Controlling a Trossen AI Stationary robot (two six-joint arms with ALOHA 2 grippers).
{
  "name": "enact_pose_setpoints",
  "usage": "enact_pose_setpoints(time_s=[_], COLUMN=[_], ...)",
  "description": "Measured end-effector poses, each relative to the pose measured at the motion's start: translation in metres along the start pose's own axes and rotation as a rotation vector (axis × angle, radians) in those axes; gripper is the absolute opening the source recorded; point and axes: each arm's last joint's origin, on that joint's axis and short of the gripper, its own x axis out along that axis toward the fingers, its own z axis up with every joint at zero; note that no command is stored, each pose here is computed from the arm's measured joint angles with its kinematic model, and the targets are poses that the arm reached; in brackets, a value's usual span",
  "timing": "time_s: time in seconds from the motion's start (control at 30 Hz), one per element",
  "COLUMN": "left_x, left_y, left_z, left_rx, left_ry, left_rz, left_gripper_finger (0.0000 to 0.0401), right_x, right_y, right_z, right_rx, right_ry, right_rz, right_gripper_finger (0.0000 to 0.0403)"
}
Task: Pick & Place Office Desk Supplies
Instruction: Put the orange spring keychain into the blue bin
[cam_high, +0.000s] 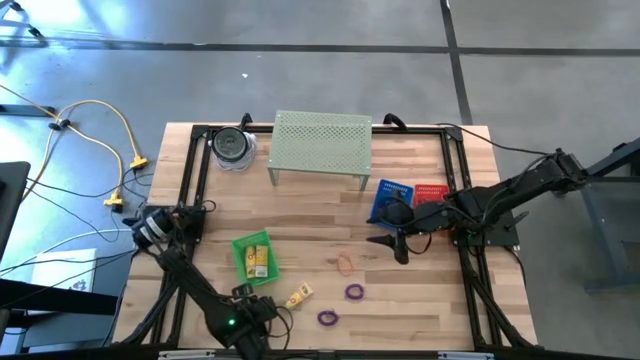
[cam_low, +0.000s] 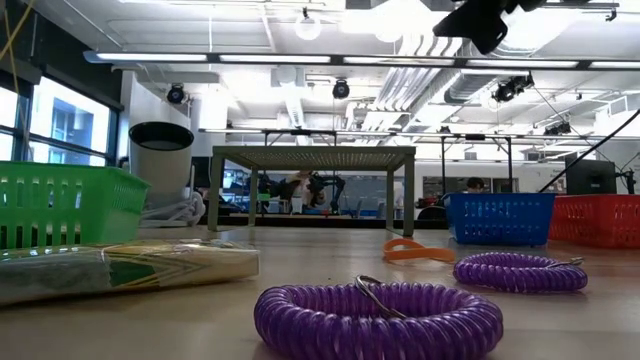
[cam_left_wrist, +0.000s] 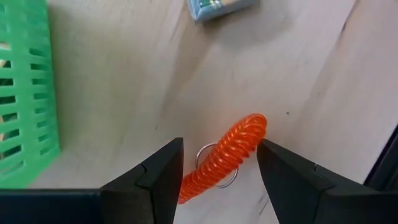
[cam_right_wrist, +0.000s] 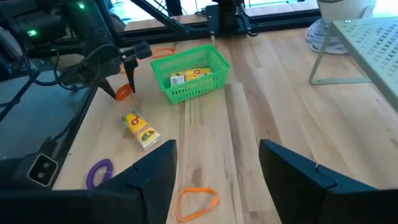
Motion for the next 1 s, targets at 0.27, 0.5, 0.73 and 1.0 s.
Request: enact_pose_setpoints(time_s=[0.27, 0.5, 0.73, 1.0], left_x=[0.002, 0.002, 0.002, 0.0], left_y=[0.002, 0.002, 0.001, 0.005], left_z=[0.007, 0.007, 0.007, 0.02], left_rx=[-0.021, -0.005, 0.001, 0.025], left_ry=[0.035, 0.053, 0.048, 0.028], left_rz=[-0.007, -0.014, -0.026, -0.036], left_gripper_finger=[0.0194, 0.0141, 0.0028, 0.0018], right_x=[0.0, 0.0, 0.0, -0.002], right_y=[0.0, 0.002, 0.003, 0.009], right_z=[0.0, -0.001, -0.002, -0.005], right_rx=[-0.027, -0.028, -0.025, -0.037], right_ry=[0.005, 0.021, 0.038, 0.074], right_rz=[0.017, 0.074, 0.114, 0.195], right_gripper_finger=[0.0217, 0.0217, 0.0217, 0.0217])
